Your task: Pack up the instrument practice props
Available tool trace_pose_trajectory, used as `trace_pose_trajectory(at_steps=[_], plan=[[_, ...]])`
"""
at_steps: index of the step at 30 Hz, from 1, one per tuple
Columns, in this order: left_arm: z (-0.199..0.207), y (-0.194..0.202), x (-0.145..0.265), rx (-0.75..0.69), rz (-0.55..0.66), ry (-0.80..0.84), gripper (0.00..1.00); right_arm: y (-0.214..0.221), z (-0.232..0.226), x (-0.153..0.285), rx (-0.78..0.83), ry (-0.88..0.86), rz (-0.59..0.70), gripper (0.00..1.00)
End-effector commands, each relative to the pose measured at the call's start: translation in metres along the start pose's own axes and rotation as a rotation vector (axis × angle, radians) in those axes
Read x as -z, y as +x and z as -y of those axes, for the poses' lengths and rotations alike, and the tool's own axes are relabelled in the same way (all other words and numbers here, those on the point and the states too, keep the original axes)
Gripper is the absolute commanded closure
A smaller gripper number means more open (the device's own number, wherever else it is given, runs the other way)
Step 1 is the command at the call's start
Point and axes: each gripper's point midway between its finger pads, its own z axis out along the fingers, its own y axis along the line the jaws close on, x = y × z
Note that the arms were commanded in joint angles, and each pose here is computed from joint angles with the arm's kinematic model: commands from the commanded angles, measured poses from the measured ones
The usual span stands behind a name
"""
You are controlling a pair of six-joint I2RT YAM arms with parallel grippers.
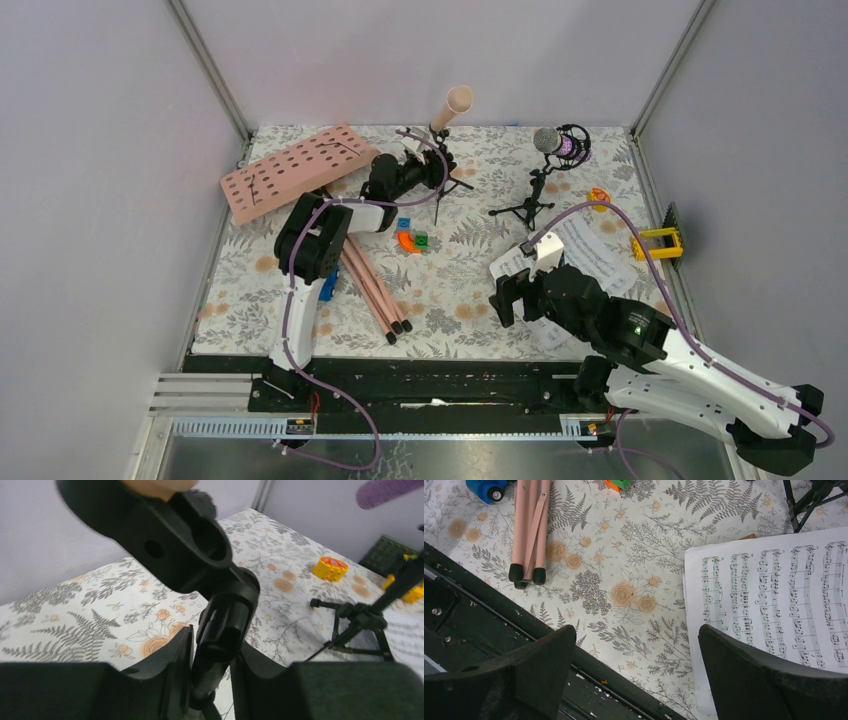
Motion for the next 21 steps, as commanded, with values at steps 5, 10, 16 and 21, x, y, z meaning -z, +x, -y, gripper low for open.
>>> trace_pose_trajectory(at_steps=[5, 10, 16, 21], plan=[[0.060, -0.040, 0.021, -0.030, 0.100, 0.188, 0.88, -0.005, -0.002, -0.001, -0.002, -0.012, 0.024, 0.00], [0.104, -0.036, 0.039, -0.070, 0.065, 0.206, 0.94, -0.006, -0.001, -0.001, -0.003, -0.008, 0.028, 0.00], [0.150, -0.019, 0.079, -0.064, 0.040, 0.207, 0.95, -0.007, 0.001, 0.000, -0.006, 0.002, 0.038, 0.01], [0.177, -0.002, 0.119, -0.039, 0.041, 0.209, 0.94, -0.008, 0.001, 0.000, -0.008, 0.000, 0.040, 0.00]])
